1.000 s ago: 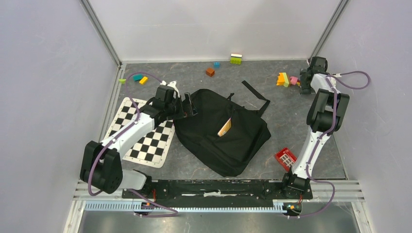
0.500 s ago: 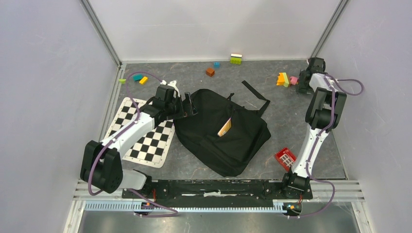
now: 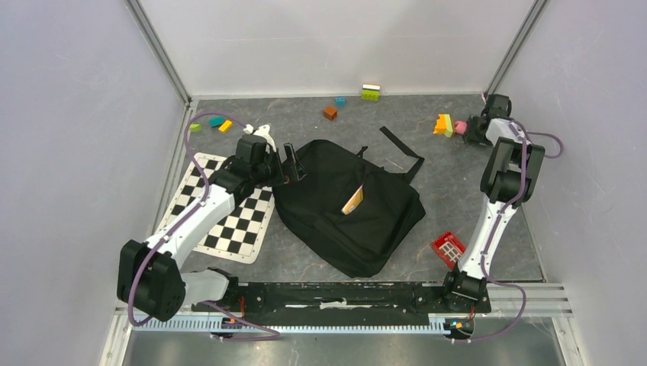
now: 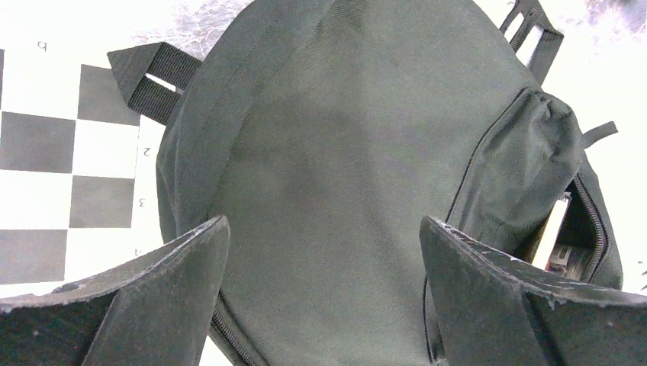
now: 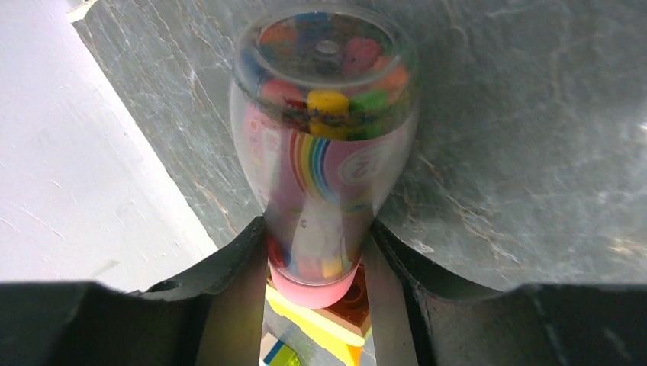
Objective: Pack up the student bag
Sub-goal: Pick up the stationery from the center of the board, then adjust the student bag at the center of the board.
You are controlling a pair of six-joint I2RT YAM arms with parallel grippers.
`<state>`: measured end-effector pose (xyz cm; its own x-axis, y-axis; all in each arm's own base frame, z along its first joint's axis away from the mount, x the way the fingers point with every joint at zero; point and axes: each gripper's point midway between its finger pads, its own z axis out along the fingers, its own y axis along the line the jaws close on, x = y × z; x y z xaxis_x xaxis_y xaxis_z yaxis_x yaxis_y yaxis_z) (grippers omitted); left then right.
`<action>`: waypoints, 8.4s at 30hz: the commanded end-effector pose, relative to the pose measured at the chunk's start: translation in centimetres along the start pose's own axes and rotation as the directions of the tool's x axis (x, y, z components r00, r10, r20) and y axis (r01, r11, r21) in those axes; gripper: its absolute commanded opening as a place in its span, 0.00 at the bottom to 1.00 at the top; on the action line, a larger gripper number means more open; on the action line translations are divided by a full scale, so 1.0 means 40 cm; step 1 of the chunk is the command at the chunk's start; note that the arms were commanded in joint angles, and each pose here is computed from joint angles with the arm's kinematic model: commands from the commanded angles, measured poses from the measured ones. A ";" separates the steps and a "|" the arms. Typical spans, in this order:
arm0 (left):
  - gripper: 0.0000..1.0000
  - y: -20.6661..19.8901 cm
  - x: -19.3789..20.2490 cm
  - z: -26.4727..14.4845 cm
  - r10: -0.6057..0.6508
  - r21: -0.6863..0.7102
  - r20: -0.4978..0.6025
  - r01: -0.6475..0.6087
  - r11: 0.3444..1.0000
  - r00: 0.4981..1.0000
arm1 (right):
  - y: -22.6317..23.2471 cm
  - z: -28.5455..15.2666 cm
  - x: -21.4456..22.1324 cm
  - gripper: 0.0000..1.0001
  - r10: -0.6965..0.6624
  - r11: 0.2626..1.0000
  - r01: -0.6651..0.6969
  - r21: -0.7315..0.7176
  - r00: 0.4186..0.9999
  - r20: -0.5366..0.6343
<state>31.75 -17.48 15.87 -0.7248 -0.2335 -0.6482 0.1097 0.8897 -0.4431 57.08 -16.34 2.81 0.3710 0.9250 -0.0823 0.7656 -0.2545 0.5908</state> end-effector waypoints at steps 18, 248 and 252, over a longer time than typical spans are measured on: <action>1.00 -0.078 -0.131 -0.050 0.068 0.089 0.151 -0.082 0.993 0.986 | -0.301 -0.300 0.000 0.00 -0.558 0.830 0.554 -0.064 0.826 -0.077; 0.15 -0.179 -0.135 -0.070 -0.010 0.191 0.129 -0.015 0.981 0.992 | -0.301 -0.734 0.896 0.77 -0.633 -0.771 0.422 -0.477 -0.592 0.499; 0.15 -0.178 -0.134 -0.073 -0.010 0.190 0.130 -0.015 0.982 0.991 | -0.291 -0.706 0.890 0.78 -0.609 -0.791 0.429 -0.436 -0.614 0.501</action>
<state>32.49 -21.62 21.41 -0.6860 -0.2462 -0.6846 0.2306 0.8189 -0.5256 44.79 28.57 15.28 -0.4628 -0.5307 -0.7100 -0.7048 0.7061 -0.0684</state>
